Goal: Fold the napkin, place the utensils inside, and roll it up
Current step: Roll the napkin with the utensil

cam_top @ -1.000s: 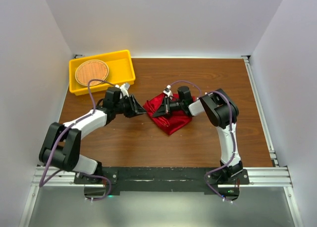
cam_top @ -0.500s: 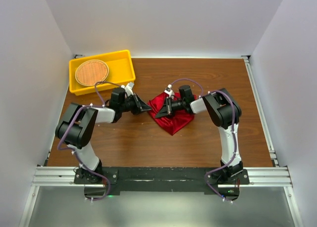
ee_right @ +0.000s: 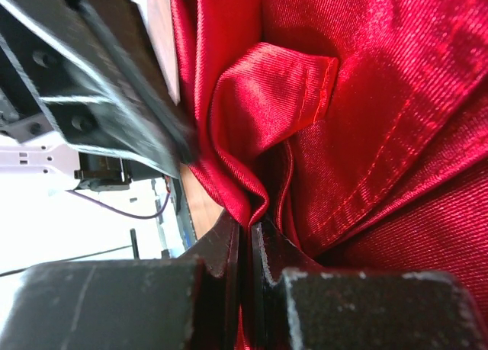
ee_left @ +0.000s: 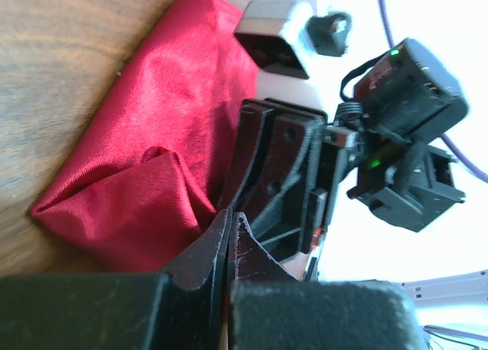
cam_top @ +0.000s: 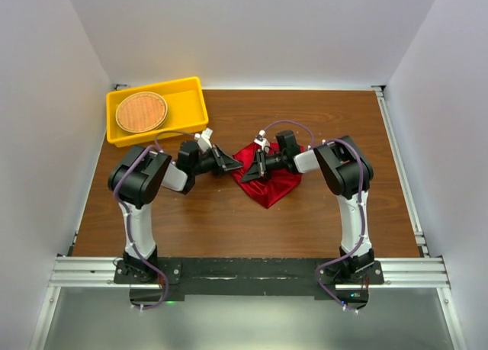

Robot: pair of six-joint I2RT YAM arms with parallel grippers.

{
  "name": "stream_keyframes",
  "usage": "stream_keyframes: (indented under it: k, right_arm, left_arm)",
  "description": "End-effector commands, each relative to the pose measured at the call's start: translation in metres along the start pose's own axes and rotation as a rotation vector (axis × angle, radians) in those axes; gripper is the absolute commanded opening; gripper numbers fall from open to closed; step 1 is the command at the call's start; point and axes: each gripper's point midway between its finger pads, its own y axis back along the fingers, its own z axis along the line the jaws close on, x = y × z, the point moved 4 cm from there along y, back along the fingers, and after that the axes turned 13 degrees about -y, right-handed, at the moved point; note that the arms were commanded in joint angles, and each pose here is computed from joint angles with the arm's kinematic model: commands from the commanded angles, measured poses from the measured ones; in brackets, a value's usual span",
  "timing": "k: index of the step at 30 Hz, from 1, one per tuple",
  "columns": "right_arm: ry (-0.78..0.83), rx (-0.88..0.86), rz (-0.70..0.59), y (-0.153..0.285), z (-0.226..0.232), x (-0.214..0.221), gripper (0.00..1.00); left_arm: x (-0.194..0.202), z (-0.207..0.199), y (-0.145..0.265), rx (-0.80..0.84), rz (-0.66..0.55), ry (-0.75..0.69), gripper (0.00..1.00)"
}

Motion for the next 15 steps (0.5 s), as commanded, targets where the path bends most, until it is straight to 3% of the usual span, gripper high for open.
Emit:
stream_keyframes:
  k: [1, 5, 15]
  right_arm:
    - [-0.144, 0.172, -0.057, 0.005, -0.04, 0.004, 0.0]
    - [-0.137, 0.186, -0.05, 0.006, -0.039, 0.003, 0.01]
    - [-0.032, 0.302, -0.041, 0.023, -0.018, -0.003, 0.31]
  left_arm:
    - [-0.008, -0.009, -0.017, 0.067, -0.029, -0.047, 0.0]
    - [0.005, 0.019, -0.02, -0.058, 0.0, 0.012, 0.0]
    - [0.034, 0.067, -0.02, -0.287, 0.137, 0.088, 0.0]
